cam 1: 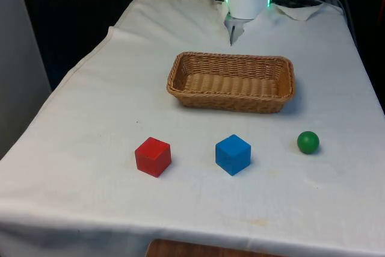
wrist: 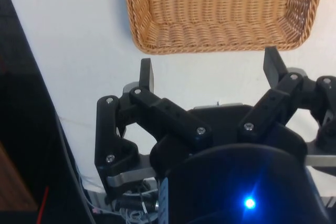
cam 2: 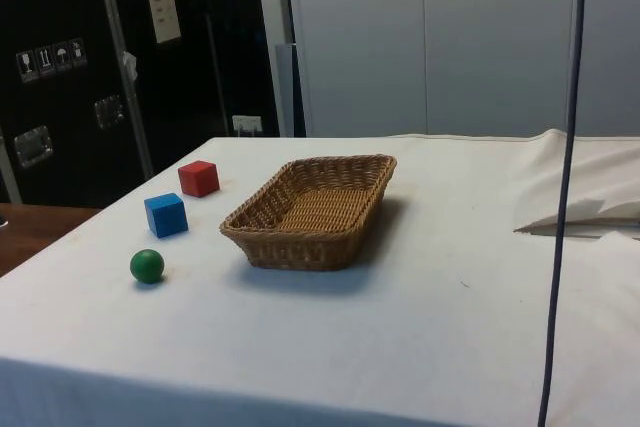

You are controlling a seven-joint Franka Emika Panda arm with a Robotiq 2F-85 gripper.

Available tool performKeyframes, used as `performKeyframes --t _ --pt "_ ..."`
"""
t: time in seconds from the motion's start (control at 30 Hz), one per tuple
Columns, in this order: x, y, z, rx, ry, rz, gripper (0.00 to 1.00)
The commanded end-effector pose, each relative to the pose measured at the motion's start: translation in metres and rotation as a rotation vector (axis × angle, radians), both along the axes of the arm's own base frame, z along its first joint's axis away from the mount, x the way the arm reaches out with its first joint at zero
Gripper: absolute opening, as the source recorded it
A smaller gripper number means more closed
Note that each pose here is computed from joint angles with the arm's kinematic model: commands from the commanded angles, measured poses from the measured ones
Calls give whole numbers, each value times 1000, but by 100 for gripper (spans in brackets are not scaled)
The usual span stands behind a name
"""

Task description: Place all non-red objects into the basket.

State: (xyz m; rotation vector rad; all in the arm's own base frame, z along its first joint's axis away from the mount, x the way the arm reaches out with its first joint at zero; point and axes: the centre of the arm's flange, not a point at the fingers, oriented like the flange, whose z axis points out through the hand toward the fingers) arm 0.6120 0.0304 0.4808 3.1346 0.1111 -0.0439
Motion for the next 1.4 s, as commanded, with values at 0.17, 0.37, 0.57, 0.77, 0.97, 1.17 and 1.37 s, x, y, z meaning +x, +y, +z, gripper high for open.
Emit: performKeyframes --t 0.17,0.37,0.57,0.77,0.97,1.17,1.37 --pt "9 9 -2 -3 -18 20 100" --pt "16 14 -4 -4 -33 33 100" --pt "23 13 -11 -5 -41 35 100" --pt "30 11 -22 -10 -43 26 100" --pt "39 10 -33 -14 -45 16 100" --pt "48 9 -49 -16 -44 -8 100" --pt "54 9 -63 -19 -43 -31 100"
